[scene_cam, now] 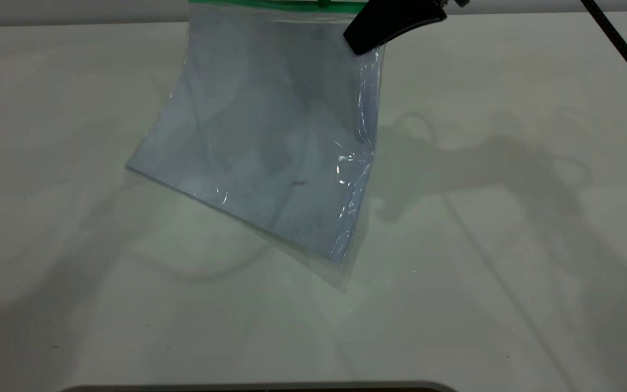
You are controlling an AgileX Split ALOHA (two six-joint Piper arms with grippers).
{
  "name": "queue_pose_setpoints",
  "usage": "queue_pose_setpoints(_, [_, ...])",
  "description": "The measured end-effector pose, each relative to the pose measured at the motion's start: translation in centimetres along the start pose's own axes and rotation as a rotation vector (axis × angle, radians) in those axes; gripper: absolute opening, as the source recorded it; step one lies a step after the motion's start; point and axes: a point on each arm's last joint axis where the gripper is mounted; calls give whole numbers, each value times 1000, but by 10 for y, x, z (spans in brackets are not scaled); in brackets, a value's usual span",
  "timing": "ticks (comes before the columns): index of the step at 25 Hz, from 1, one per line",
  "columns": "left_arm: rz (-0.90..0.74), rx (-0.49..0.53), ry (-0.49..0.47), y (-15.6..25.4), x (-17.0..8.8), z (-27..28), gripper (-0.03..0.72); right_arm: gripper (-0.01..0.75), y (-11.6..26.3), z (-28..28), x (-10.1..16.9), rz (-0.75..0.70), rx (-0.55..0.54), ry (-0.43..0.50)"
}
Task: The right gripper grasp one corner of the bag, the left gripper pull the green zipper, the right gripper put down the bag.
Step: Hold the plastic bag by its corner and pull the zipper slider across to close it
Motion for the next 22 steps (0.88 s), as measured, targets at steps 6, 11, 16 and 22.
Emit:
queue_pose_setpoints(6, [13,-2,40,3,4,-11,492,33,0,0,1,3,5,-8])
queue_pose_setpoints(11, [28,11,65,11,4,-19,455,33,2,0,0,16,23,-4])
queue_pose_setpoints(16, [32,13,72,13,4,-21,436,33,2,0,0,17,26,0])
queue_pose_setpoints(22, [28,2,91,8,4,-19,429,33,3,0,-2,25,34,17])
Point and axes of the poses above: a point on each arm's last joint axis where the gripper is mounted, z pointing back along that axis away from the gripper, x along the wrist's bending axis when the last joint is at zero, y = z × x, and after that the axes turned 4 degrees about z, right-handed
